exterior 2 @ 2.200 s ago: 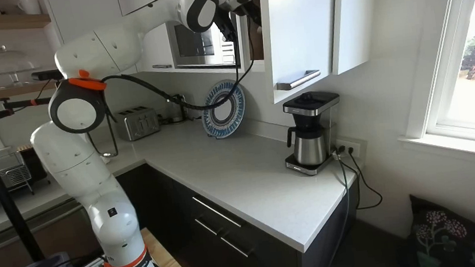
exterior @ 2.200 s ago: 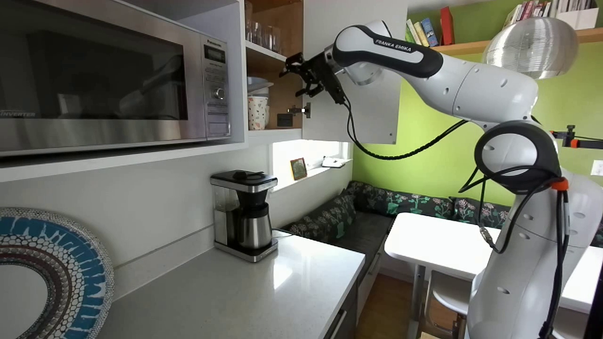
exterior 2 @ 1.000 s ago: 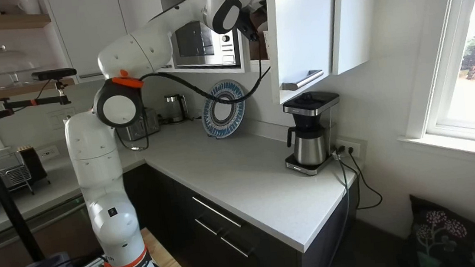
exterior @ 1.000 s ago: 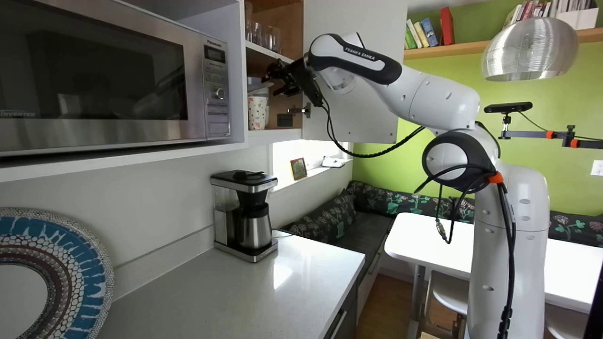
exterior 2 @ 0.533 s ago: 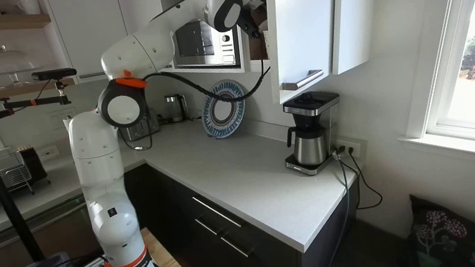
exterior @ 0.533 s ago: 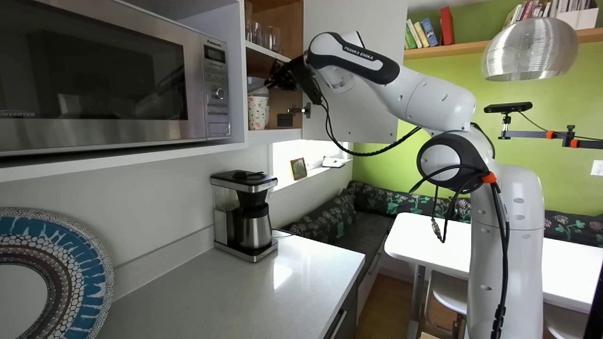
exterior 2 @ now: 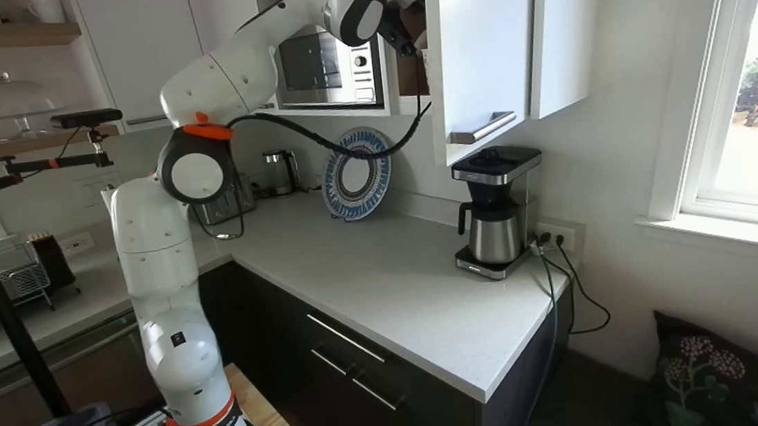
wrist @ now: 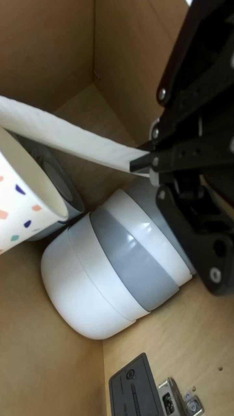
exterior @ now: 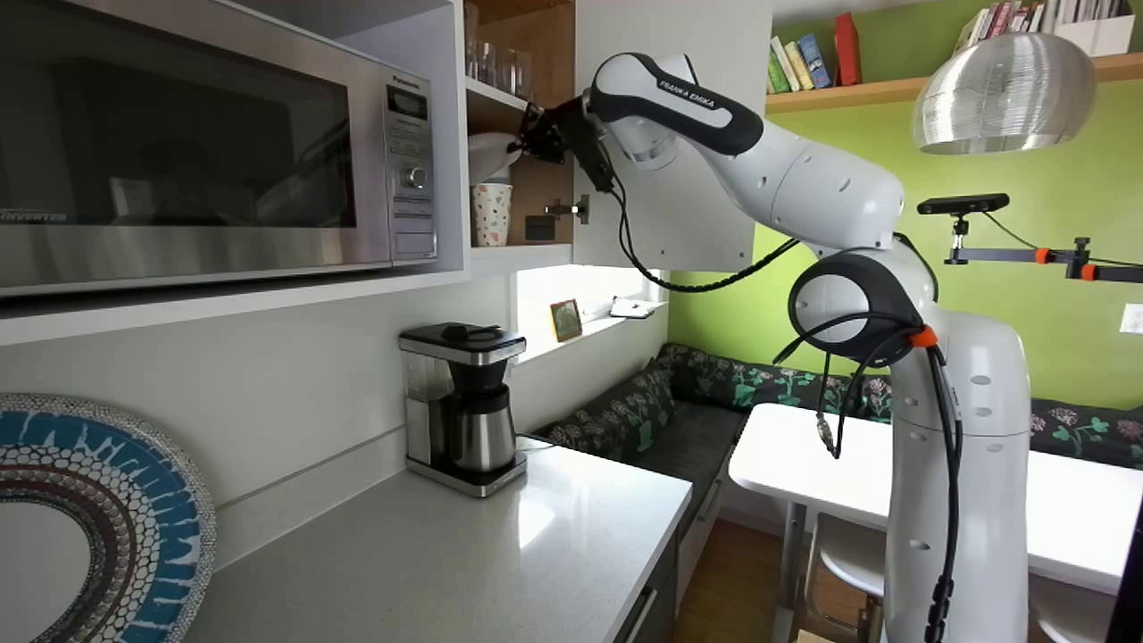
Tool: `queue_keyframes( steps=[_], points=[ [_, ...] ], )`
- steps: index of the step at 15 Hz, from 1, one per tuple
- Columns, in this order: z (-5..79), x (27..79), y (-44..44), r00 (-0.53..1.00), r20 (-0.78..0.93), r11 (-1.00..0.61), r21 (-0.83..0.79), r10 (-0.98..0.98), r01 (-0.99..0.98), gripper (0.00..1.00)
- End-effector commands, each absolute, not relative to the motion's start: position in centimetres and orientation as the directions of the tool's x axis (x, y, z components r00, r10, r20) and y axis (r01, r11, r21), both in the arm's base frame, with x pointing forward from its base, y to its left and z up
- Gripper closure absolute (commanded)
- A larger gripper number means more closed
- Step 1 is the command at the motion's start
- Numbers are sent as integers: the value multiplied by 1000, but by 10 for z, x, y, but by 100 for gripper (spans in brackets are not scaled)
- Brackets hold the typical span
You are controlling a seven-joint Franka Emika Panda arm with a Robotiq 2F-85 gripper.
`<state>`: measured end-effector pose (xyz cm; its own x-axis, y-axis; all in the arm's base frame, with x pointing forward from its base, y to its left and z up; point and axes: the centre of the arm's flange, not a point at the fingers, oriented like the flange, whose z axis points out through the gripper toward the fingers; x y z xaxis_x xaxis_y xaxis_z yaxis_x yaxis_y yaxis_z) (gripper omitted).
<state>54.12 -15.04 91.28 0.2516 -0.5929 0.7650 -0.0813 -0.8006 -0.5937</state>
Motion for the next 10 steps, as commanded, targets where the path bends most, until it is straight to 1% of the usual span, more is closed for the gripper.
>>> queue_keyframes(
  steps=[1,6,10],
  points=[
    [924,540,-159,237,741,-770,-636,-628,-54,100],
    [925,523,-166,208,651,-674,-737,-730,-58,100],
    [933,500,-177,198,581,-603,-795,-790,-74,100]
  ],
)
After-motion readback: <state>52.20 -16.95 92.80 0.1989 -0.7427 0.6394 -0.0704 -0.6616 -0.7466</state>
